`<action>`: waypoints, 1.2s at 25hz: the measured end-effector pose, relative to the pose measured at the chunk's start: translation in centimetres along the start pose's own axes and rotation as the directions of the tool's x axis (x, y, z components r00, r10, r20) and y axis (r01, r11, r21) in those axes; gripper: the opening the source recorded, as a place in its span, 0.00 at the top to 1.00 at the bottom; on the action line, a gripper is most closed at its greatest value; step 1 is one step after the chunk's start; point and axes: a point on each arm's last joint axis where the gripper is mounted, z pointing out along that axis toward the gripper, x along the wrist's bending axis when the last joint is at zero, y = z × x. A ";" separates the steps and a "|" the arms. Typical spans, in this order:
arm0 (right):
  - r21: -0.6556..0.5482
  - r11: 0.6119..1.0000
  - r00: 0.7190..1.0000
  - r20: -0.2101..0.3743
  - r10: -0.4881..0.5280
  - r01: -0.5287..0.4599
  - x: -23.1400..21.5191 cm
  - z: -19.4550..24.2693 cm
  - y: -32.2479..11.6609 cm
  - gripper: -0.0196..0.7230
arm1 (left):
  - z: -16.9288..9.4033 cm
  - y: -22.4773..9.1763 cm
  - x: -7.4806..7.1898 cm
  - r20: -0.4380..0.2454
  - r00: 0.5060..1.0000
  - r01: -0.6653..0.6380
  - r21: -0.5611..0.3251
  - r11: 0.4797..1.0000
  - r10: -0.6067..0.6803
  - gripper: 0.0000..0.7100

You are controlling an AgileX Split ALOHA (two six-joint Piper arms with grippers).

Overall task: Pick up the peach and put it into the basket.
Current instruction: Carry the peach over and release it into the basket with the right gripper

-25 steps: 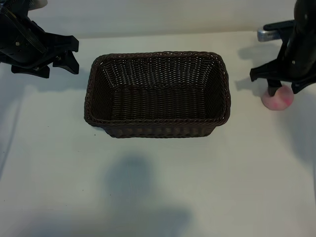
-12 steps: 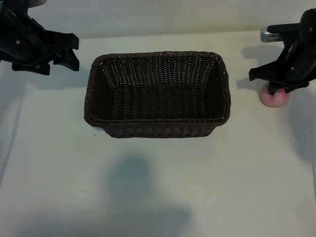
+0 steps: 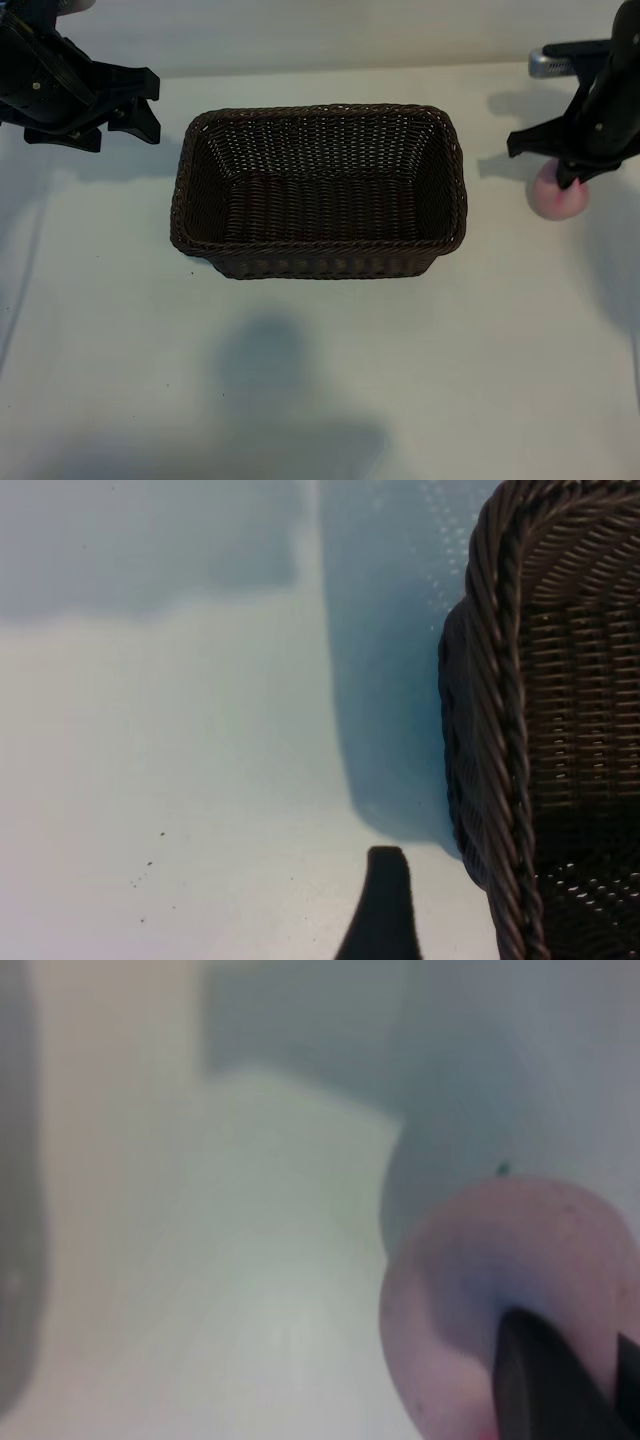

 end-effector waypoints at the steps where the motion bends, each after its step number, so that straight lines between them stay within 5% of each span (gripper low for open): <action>1: 0.000 1.000 1.000 -0.001 -0.004 0.004 0.0 -0.9 0.1 0.92 | 0.0 0.0 0.0 0.000 1.000 0.001 0.000 1.000 -0.001 0.17; 12: -0.198 0.980 0.999 -0.049 -0.016 0.006 0.5 -12.7 0.8 0.92 | 0.0 0.0 0.0 0.000 1.000 0.001 0.001 1.000 -0.001 0.17; 18: -0.210 0.975 0.988 -0.119 -0.100 0.073 4.3 -13.6 -0.1 0.92 | 0.0 0.0 0.0 0.000 1.000 0.001 0.001 1.000 -0.001 0.17; 24: -0.266 0.942 0.945 -0.195 -0.262 0.206 11.4 -14.1 -2.0 0.92 | 0.0 0.0 0.0 0.000 1.000 0.001 0.001 1.000 -0.001 0.17; 30: -0.349 0.908 0.914 -0.238 -0.327 0.234 14.6 -14.6 -2.7 0.92 | 0.0 0.0 0.0 0.000 1.000 0.003 0.001 1.000 -0.003 0.17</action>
